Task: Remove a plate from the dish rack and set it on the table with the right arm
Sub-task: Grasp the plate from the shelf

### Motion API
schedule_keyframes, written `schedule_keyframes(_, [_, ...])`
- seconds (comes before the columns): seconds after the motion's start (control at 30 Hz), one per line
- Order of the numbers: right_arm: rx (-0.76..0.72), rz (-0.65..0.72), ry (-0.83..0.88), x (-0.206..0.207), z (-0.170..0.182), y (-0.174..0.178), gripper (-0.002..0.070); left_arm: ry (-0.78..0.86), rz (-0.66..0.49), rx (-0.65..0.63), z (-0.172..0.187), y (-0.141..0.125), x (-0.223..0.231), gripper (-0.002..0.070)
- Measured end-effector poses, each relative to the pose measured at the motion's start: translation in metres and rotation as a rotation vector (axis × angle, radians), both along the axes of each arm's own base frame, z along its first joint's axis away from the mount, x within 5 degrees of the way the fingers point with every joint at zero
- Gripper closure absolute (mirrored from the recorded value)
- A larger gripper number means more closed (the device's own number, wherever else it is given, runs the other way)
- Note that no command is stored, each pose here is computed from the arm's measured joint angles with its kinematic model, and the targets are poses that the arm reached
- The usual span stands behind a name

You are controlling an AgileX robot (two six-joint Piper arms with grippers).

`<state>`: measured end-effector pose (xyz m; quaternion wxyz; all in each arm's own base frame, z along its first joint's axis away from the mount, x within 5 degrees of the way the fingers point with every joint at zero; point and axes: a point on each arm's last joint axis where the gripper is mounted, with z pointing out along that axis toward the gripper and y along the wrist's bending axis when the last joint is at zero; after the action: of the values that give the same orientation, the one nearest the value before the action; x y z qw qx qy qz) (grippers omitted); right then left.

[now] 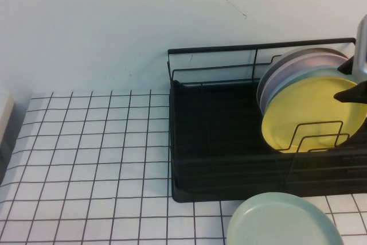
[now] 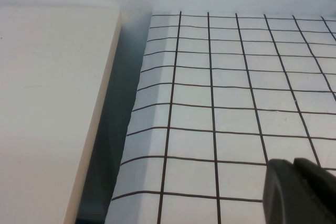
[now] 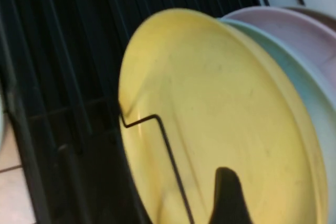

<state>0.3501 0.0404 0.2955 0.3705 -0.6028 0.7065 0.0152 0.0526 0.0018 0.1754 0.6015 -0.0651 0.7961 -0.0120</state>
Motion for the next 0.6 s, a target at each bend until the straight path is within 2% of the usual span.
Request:
schedule_keyframes(0.33, [-0.021, -0.026, 0.011, 0.025, -0.03, 0.007, 0.026, 0.0, 0.0, 0.0, 0.0, 0.0, 0.0, 0.0678])
schedule_keyframes(0.4, [-0.024, -0.031, 0.014, 0.028, -0.034, 0.006, 0.0279, 0.0, 0.0, 0.0, 0.0, 0.0, 0.0, 0.0678])
schedule_keyframes(0.47, [-0.026, -0.035, 0.019, 0.03, -0.038, 0.006, 0.0343, 0.0, 0.0, 0.0, 0.0, 0.0, 0.0, 0.0678])
schedule_keyframes(0.53, [-0.025, -0.039, 0.017, 0.031, -0.038, 0.006, 0.0448, 0.0, 0.0, 0.0, 0.0, 0.0, 0.0, 0.0678])
schedule_keyframes(0.57, [-0.026, -0.036, 0.021, 0.031, -0.037, 0.006, 0.0527, 0.0, 0.0, 0.0, 0.0, 0.0, 0.0, 0.0678])
schedule_keyframes(0.6, [-0.034, -0.023, 0.024, 0.03, -0.035, 0.006, 0.055, 0.0, 0.0, 0.0, 0.0, 0.0, 0.0, 0.0678])
